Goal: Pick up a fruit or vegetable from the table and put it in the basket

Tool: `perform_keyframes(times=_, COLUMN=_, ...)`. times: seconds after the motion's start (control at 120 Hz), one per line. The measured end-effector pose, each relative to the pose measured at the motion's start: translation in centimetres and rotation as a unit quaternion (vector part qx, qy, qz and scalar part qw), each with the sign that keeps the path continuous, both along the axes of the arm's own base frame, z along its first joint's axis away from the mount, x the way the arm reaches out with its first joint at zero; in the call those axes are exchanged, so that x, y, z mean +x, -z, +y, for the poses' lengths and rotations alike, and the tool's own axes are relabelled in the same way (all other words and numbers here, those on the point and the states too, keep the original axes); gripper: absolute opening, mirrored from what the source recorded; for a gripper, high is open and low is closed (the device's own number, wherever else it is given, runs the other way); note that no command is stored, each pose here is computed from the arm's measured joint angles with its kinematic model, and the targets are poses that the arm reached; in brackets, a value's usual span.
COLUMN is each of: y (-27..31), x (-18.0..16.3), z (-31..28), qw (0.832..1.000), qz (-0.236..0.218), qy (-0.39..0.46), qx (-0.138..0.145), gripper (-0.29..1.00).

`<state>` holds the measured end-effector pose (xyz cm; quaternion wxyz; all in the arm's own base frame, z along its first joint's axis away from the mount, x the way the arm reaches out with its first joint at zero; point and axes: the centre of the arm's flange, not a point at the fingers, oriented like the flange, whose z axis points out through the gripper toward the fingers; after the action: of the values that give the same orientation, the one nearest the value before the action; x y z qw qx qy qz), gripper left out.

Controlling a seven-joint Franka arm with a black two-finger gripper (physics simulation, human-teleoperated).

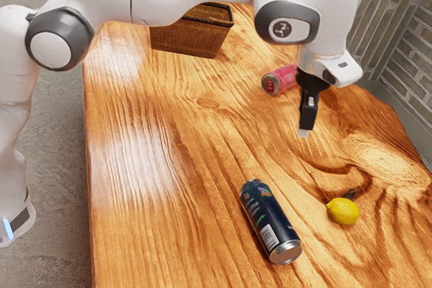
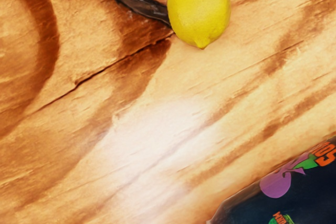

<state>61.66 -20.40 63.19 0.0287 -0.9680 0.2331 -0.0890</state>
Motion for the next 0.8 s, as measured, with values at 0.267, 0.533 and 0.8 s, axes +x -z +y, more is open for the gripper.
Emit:
perform_keyframes(times=0.267, y=2.8, x=0.0, z=-6.1, qw=0.999, qz=-0.005, qy=0.046, qx=-0.009, gripper=0.68)
perform_keyframes(times=0.533, y=5.5, x=0.6, z=-8.7, qw=0.997, qz=0.001, qy=0.060, qx=-0.038, gripper=0.68)
perform_keyframes(times=0.8, y=11.9, x=3.5, z=-7.4, qw=0.997, qz=0.035, qy=0.035, qx=-0.065, gripper=0.68)
